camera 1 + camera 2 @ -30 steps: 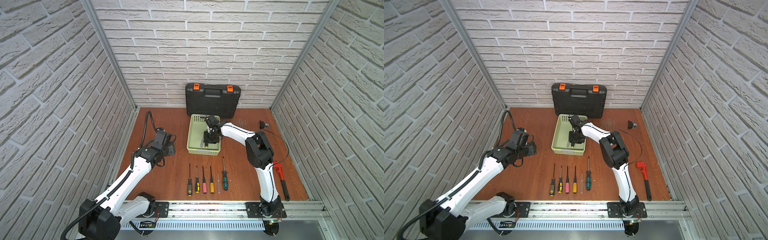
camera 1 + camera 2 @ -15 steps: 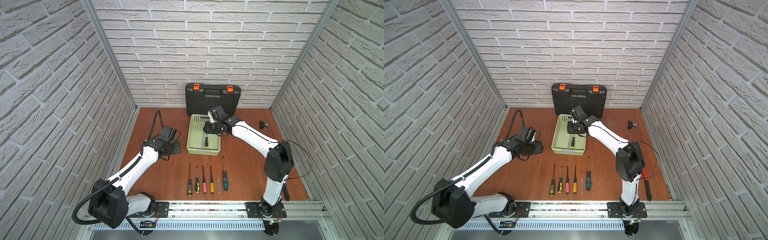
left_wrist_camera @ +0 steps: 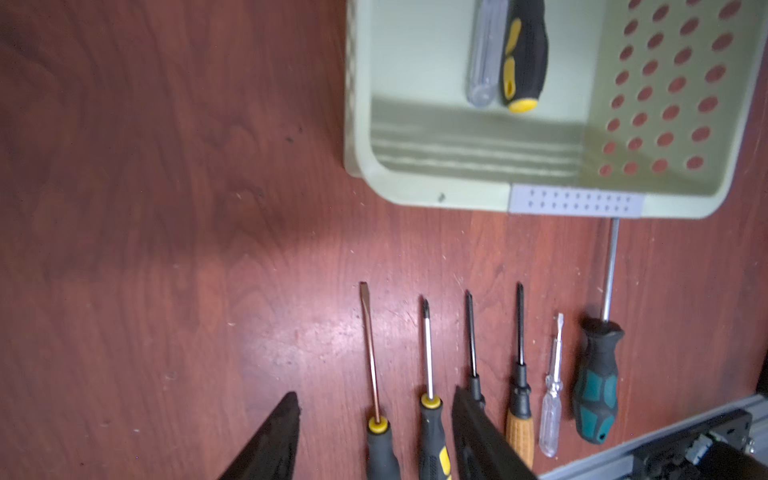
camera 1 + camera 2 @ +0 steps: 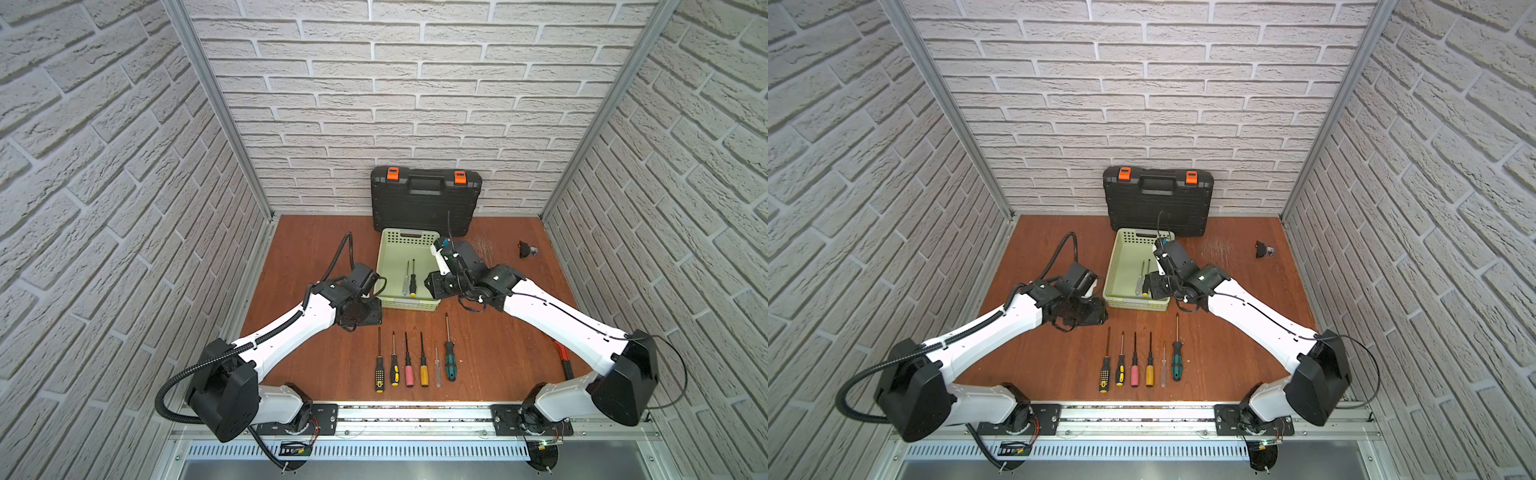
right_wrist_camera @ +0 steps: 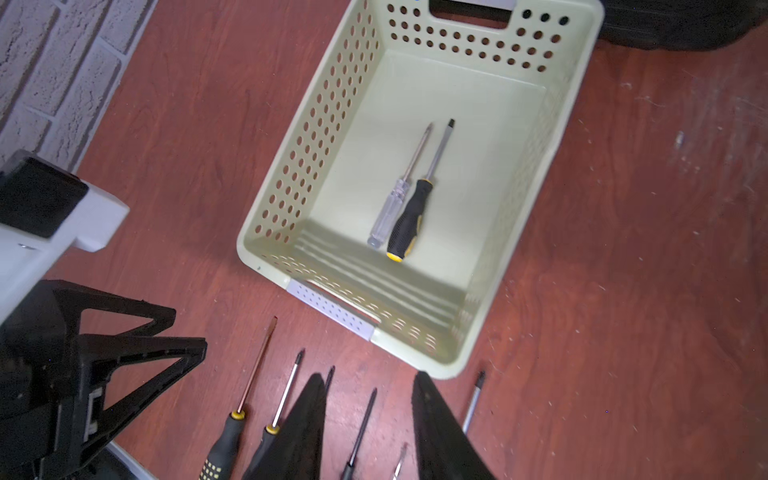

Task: Put the screwdriver in the bin
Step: 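Withdraw the right gripper from the basket while the left gripper moves over the screwdrivers, then lower the left gripper onto the black-yellow dotted screwdriver handle and close it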

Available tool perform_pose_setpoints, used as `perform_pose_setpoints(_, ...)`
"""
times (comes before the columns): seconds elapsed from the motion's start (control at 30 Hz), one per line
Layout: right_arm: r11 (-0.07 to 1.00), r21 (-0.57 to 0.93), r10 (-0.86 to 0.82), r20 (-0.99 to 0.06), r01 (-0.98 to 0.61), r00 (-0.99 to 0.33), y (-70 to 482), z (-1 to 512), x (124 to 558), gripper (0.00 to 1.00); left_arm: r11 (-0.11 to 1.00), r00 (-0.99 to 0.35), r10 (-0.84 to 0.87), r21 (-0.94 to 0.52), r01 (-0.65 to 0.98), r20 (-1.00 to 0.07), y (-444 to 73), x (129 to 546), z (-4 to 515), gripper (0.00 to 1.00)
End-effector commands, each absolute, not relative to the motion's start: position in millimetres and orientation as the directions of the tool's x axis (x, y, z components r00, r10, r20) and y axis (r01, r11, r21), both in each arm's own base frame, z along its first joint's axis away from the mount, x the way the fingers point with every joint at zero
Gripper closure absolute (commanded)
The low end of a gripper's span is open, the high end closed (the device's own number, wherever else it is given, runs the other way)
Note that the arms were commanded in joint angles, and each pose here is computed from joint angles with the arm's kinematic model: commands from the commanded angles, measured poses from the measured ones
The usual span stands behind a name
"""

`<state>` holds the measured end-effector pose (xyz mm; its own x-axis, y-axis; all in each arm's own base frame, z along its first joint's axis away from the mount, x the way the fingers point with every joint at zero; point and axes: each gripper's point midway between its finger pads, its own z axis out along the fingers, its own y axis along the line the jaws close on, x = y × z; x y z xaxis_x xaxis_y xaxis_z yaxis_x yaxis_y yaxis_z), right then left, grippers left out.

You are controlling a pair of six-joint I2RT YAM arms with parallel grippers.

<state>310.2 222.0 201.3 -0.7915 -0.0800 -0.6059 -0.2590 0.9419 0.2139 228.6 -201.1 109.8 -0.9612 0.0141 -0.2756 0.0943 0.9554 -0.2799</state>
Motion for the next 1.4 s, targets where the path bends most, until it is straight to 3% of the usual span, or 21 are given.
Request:
perform_pose_setpoints(0.0, 0.959, 0.176, -0.066, -0.62, -0.22, -0.782, 203.5, 198.4, 298.0, 0.63, 0.961, -0.971, 0.008, -0.267, 0.074, -0.24, -211.2, 208.5, 97.7, 0.4)
perform_pose_setpoints(0.47, 0.976, 0.102, -0.093, -0.611, -0.195, -0.786, 172.2, 182.7, 275.4, 0.61, 0.974, -0.98, 0.054, -0.204, 0.094, -0.191, -235.2, 151.4, 68.7, 0.43)
perform_pose_setpoints(0.7, 0.972, 0.124, -0.087, -0.596, -0.198, -0.798, 179.1, 173.2, 276.2, 0.61, 0.989, -0.991, 0.05, -0.13, 0.067, -0.128, -214.7, 136.8, 52.1, 0.45)
perform_pose_setpoints(1.37, 0.97, 0.136, -0.089, -0.571, -0.201, -0.816, 184.2, 162.7, 276.6, 0.61, 0.991, -0.998, 0.055, -0.124, 0.058, -0.031, -213.3, 120.7, 10.9, 0.54)
